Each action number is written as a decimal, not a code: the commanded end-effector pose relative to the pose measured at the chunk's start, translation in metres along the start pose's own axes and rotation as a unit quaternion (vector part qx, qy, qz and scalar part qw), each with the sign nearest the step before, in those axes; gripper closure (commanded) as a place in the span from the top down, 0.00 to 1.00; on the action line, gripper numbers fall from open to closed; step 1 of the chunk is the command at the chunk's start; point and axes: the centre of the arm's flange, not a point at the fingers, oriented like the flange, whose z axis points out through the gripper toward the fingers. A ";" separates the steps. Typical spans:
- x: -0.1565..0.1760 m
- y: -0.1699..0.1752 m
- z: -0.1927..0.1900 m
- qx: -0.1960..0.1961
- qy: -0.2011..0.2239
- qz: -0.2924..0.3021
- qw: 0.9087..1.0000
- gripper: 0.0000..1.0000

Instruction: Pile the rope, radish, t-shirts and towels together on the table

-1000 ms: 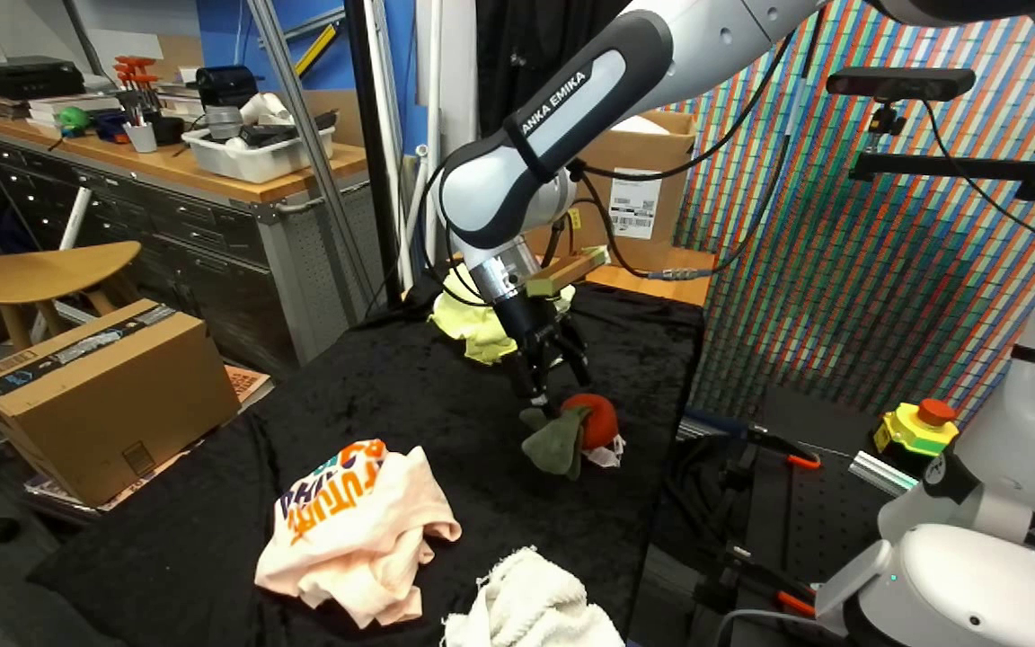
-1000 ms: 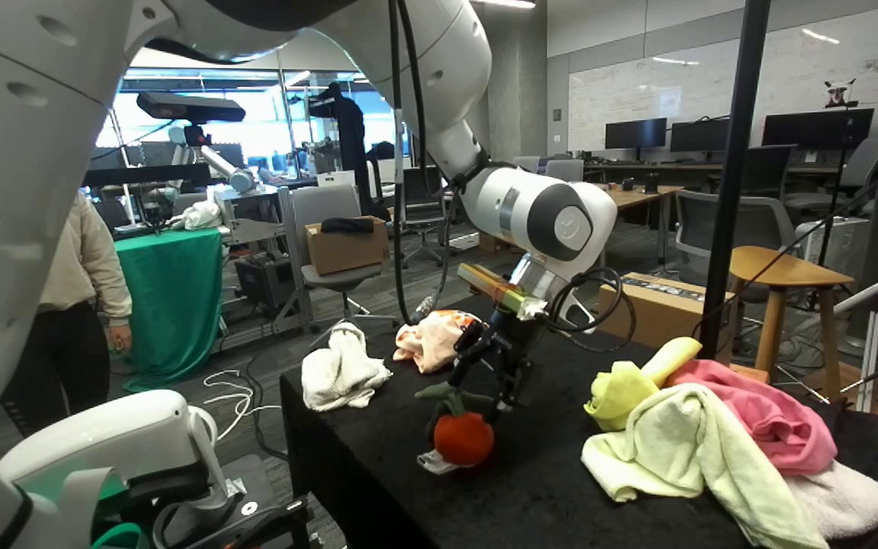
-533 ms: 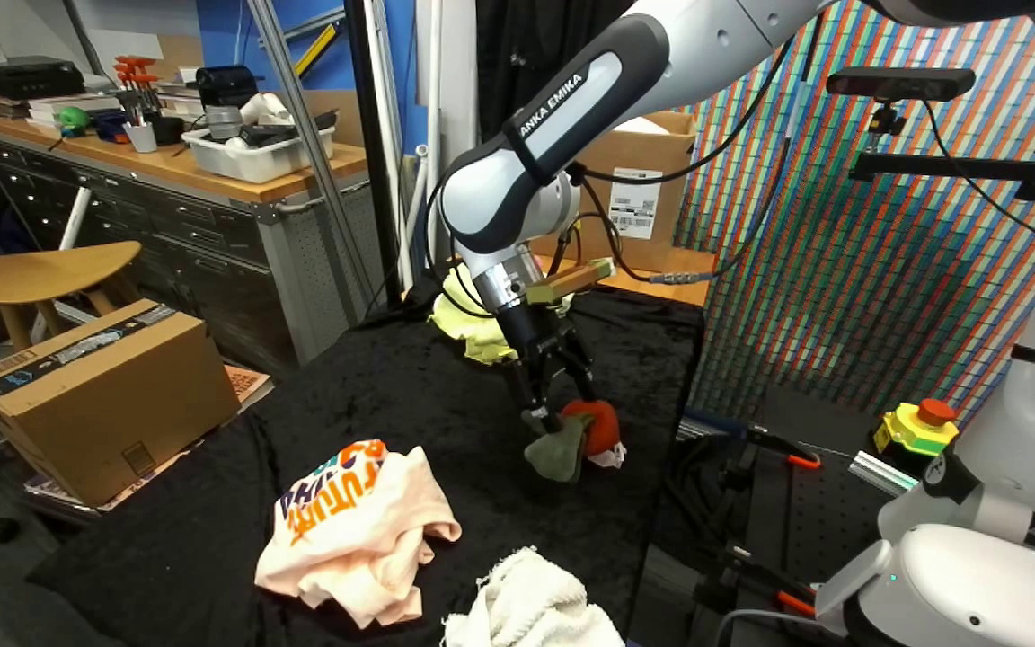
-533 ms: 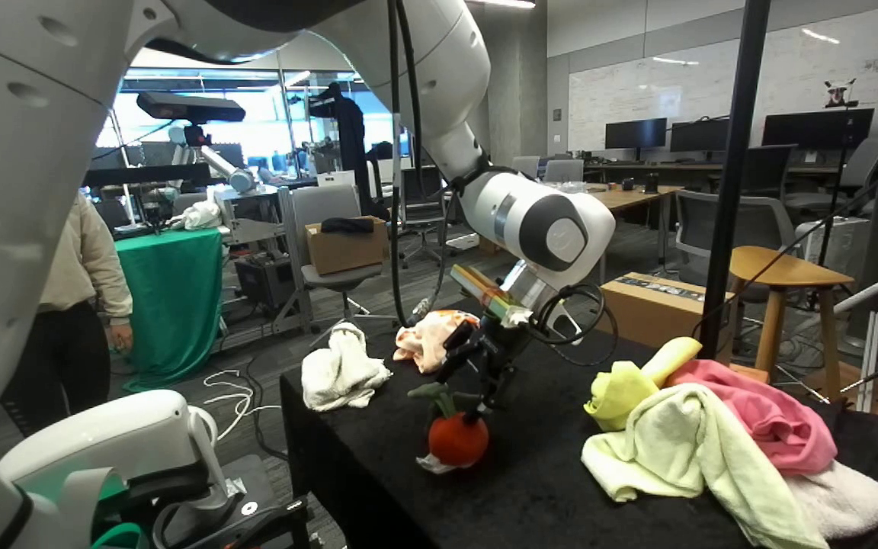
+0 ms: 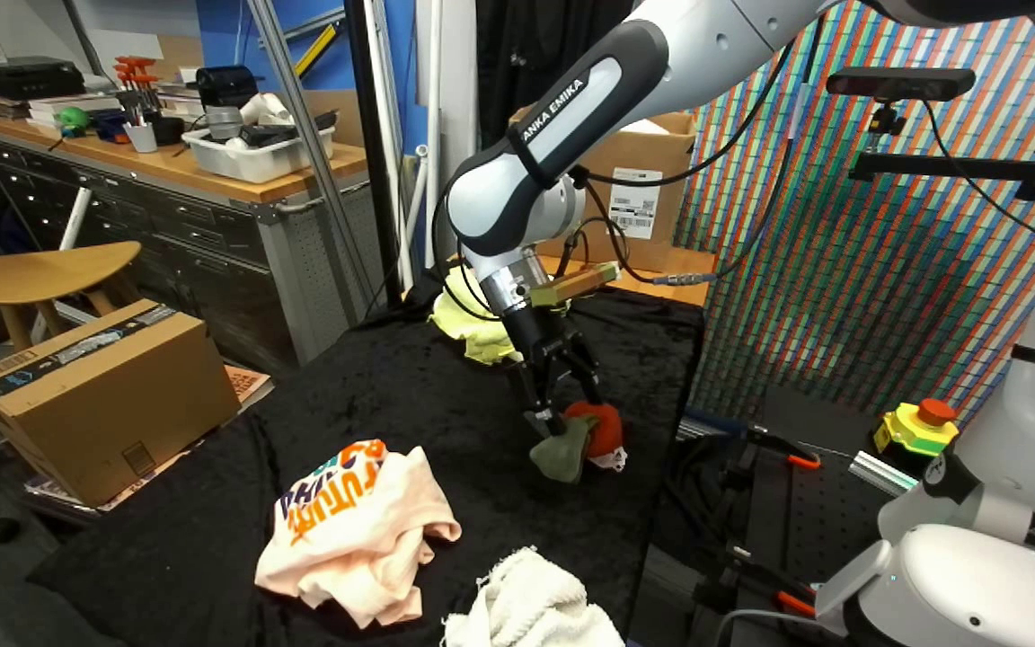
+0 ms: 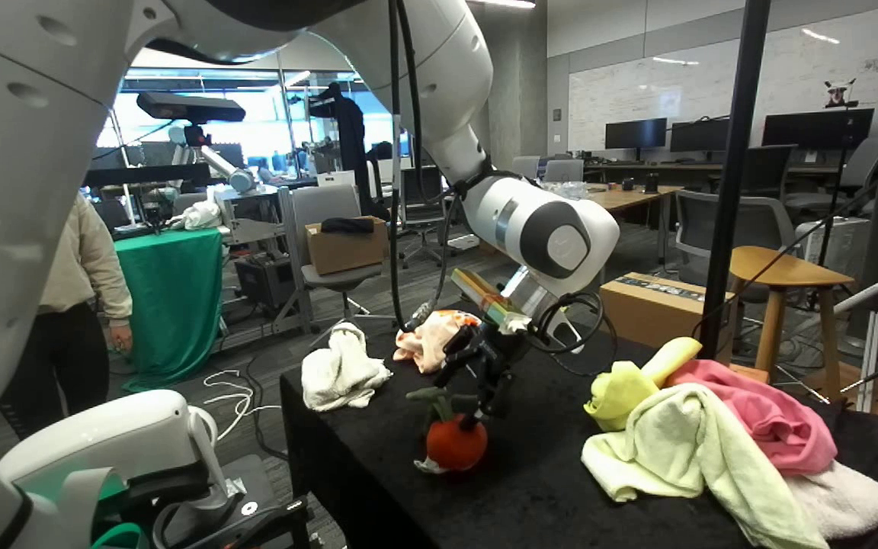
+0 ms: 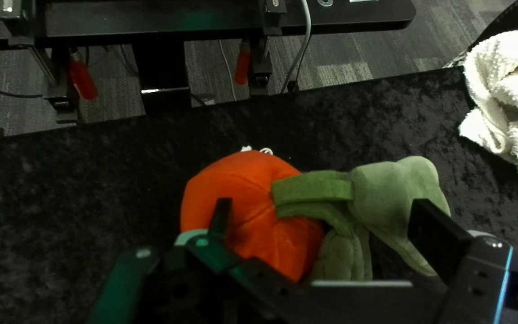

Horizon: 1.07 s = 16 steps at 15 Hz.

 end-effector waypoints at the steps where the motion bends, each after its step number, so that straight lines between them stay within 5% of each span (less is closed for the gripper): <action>1: -0.001 0.015 -0.002 0.005 0.011 0.030 0.999 1.00; 12: 0.016 0.052 0.005 0.000 0.006 0.060 0.998 1.00; 13: 0.019 0.054 0.007 -0.001 0.005 0.061 0.998 0.75; 16: 0.019 0.058 0.006 -0.003 0.006 0.062 0.998 0.58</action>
